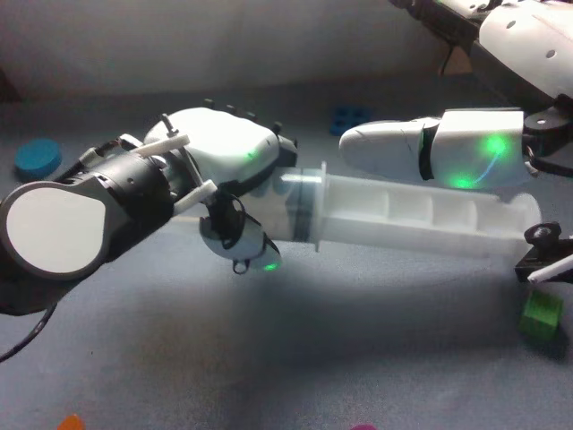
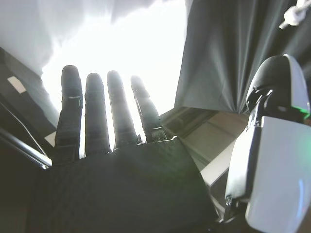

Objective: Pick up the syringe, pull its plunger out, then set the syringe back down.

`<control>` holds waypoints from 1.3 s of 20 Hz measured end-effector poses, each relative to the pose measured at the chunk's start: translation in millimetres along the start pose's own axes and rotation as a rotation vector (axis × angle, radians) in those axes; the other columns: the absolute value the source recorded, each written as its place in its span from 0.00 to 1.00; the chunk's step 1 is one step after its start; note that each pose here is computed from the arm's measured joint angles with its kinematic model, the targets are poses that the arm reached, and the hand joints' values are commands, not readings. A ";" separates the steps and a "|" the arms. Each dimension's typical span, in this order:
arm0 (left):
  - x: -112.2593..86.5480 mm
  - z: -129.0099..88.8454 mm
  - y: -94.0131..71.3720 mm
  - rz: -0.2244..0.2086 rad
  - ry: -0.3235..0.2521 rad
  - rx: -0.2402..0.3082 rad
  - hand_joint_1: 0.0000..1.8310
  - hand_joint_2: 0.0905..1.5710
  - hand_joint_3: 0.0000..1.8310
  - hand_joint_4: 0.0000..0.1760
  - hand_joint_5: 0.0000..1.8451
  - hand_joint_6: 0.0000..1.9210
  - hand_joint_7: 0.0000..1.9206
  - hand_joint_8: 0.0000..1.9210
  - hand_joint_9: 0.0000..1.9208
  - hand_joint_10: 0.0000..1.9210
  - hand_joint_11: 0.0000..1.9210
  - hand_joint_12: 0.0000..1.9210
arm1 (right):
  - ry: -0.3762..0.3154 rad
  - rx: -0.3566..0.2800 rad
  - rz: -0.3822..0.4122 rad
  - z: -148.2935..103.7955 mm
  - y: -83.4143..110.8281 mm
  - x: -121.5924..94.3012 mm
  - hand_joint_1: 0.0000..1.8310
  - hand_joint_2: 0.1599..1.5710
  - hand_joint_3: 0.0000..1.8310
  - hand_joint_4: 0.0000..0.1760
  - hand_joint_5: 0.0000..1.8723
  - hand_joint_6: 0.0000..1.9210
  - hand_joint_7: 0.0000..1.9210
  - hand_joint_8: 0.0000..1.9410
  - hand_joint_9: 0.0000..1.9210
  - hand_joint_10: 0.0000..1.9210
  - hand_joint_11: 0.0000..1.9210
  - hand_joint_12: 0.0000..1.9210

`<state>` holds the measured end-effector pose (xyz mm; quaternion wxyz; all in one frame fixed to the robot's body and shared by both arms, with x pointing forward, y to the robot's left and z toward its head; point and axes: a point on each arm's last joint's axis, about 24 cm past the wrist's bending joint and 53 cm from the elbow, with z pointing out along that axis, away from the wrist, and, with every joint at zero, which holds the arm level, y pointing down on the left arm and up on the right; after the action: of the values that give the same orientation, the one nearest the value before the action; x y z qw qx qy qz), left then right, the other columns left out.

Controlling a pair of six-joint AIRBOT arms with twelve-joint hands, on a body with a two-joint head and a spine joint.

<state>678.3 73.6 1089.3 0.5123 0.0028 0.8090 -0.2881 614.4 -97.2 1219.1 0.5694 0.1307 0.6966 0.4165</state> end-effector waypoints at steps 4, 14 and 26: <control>2.4 1.6 9.8 0.002 0.014 -0.015 0.73 0.76 0.00 0.00 0.41 0.65 0.39 0.68 0.40 0.77 0.35 0.73 | 0.000 -0.002 0.007 0.3 1.0 -0.3 0.14 0.48 0.00 0.09 0.02 0.00 0.05 0.00 0.05 0.00 0.00 0.34; 23.1 -1.2 20.2 -0.010 0.062 -0.031 0.74 0.75 0.00 0.00 0.40 0.65 0.41 0.66 0.40 0.77 0.34 0.73 | 0.003 -0.004 0.004 0.3 1.4 0.4 0.15 0.48 0.00 0.09 0.03 0.00 0.05 0.00 0.05 0.00 0.00 0.35; 43.3 1.0 17.0 0.014 0.111 -0.012 0.74 0.75 0.00 0.00 0.40 0.65 0.43 0.64 0.40 0.76 0.34 0.74 | 0.013 -0.013 -0.004 0.4 3.8 3.2 0.15 0.49 0.00 0.09 0.03 0.00 0.05 0.00 0.06 0.00 0.00 0.35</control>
<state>663.7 74.7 1045.1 0.4686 0.0213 0.8380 -0.2789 612.7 -92.5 1219.7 0.5667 0.1228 0.6977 0.4207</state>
